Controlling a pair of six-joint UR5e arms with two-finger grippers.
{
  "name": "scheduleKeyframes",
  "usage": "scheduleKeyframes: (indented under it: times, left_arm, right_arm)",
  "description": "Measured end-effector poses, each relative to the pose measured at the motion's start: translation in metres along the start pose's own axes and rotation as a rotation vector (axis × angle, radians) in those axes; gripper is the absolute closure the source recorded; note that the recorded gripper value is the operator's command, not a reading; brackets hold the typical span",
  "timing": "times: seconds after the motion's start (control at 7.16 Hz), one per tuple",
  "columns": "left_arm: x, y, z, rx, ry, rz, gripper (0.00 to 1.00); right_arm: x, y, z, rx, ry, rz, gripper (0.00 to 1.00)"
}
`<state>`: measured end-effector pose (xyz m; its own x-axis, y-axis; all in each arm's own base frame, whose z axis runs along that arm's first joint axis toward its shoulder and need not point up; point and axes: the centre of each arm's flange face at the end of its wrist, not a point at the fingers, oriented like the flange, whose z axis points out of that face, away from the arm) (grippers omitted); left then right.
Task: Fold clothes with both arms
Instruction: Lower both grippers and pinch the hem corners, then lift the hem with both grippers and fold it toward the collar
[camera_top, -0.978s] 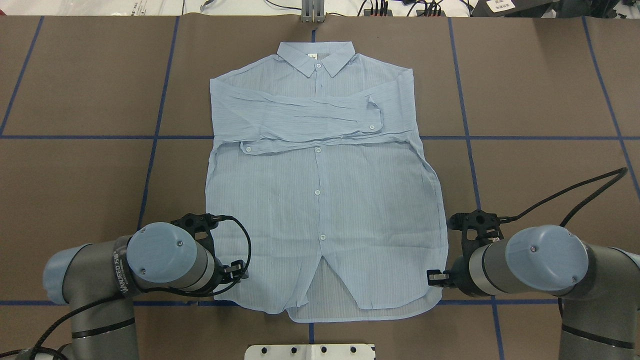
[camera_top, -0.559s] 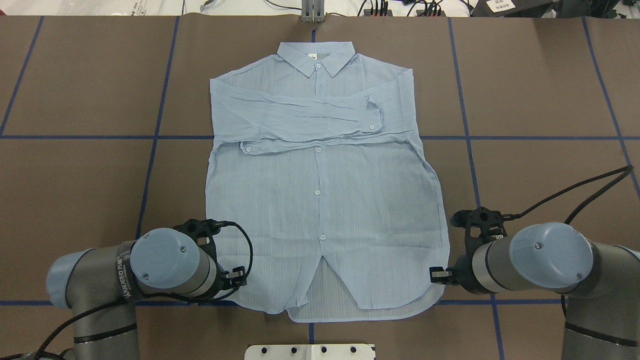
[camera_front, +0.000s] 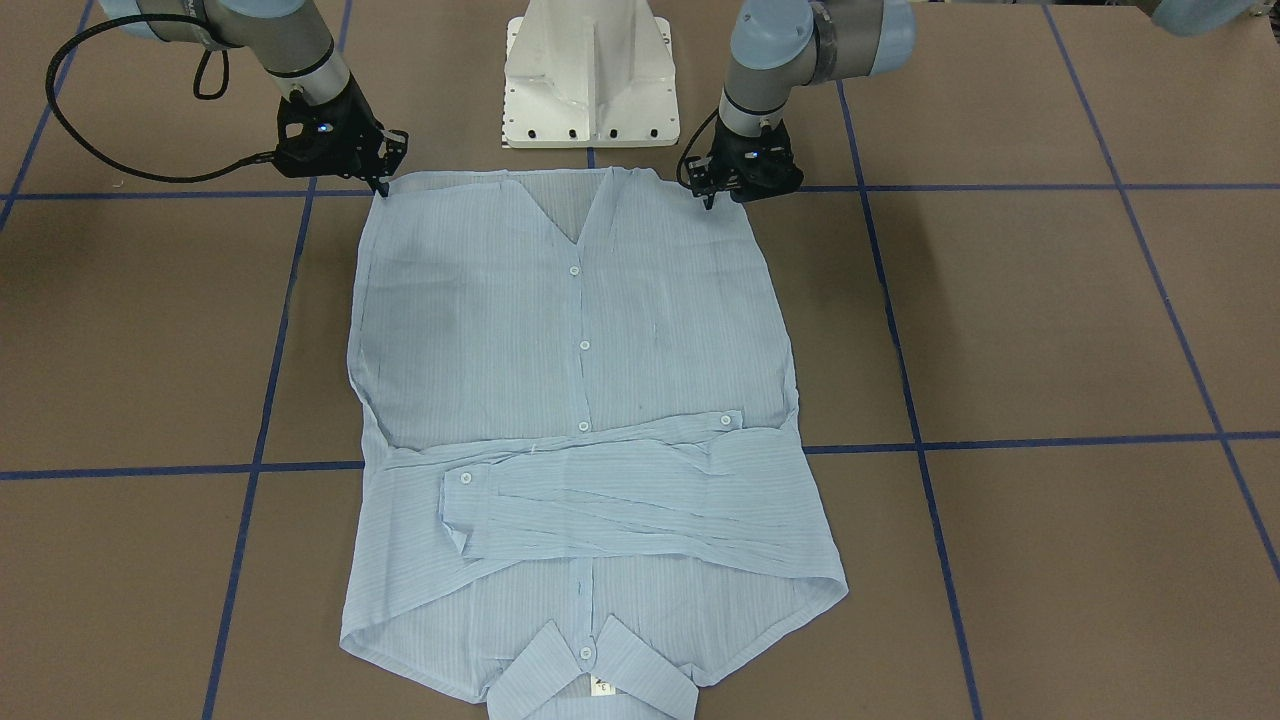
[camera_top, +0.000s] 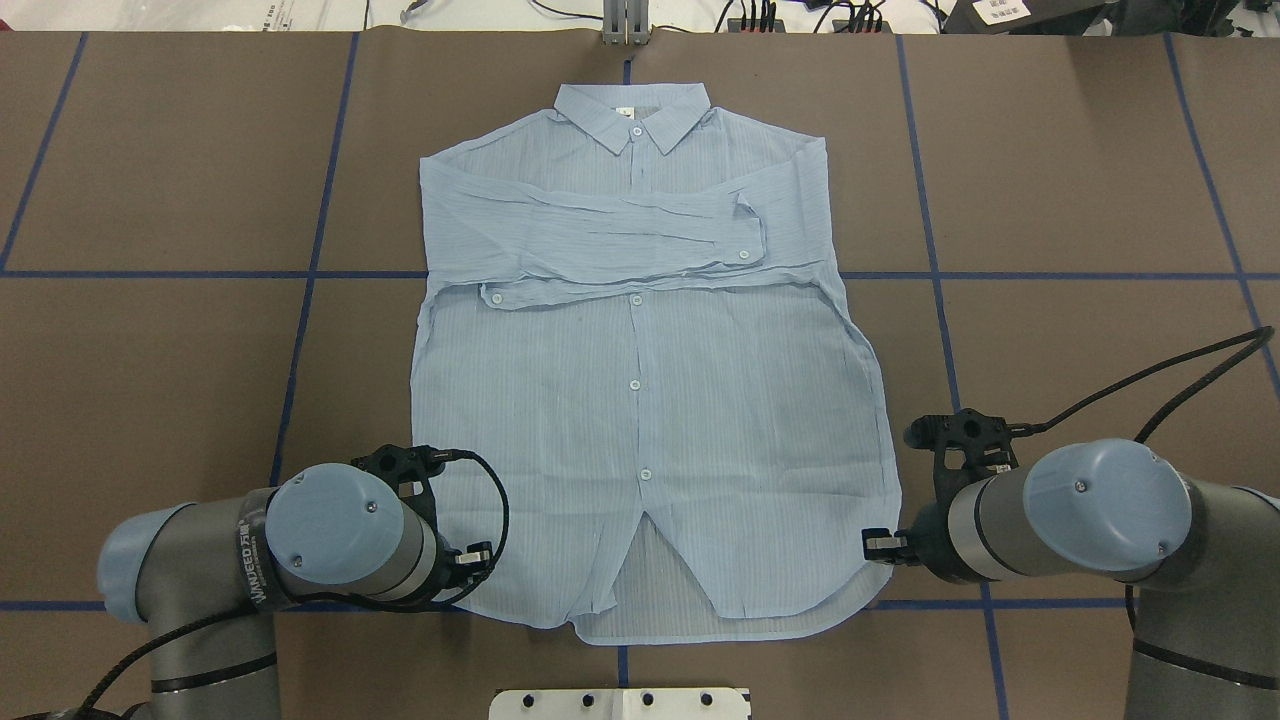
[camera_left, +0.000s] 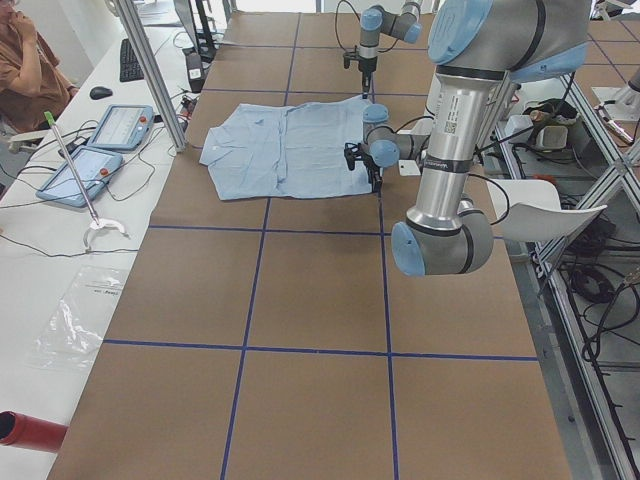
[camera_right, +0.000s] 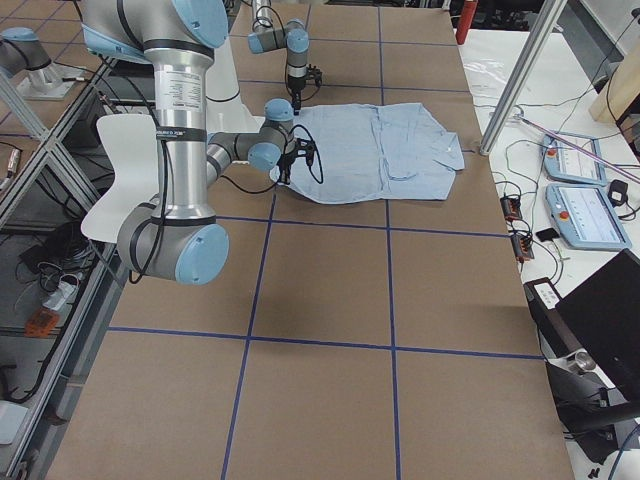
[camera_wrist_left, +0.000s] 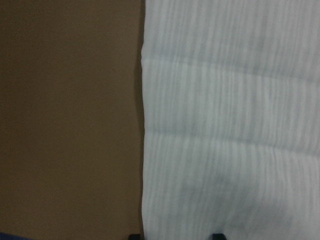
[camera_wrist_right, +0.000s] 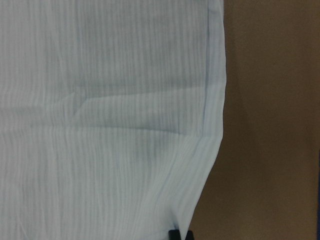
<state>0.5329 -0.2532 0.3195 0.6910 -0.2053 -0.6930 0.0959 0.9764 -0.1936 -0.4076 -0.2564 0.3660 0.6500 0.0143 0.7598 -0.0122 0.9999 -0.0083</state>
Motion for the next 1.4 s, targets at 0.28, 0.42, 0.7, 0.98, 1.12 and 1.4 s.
scheduleKeyframes:
  times: [0.28, 0.42, 0.7, 0.98, 1.12, 1.4]
  left_arm:
    - [0.001, 0.001, 0.0, -0.001, 0.001, 0.001, 1.0]
    - [0.003, 0.002, -0.002, -0.003, 0.007, 0.003, 1.0]
    - [0.007, 0.003, -0.013, -0.004, 0.028, 0.007, 1.0]
    - [0.005, 0.001, -0.035, 0.004, 0.057, 0.011, 1.0]
    - [0.003, 0.0, -0.044, 0.009, 0.06, 0.014, 1.0]
    - [0.001, -0.01, -0.062, 0.027, 0.073, 0.022, 1.0]
  right_arm:
    - [0.002, -0.002, 0.0, 0.002, 0.002, 0.003, 1.0]
    - [0.003, -0.003, 0.0, 0.004, 0.005, 0.005, 1.0]
    - [0.005, -0.006, -0.001, 0.007, 0.006, 0.009, 1.0]
    - [0.009, -0.019, -0.012, -0.011, -0.013, 0.033, 1.0]
    - [0.016, -0.033, -0.022, -0.025, -0.027, 0.058, 1.0]
    - [0.029, -0.055, -0.039, -0.04, -0.049, 0.078, 1.0]
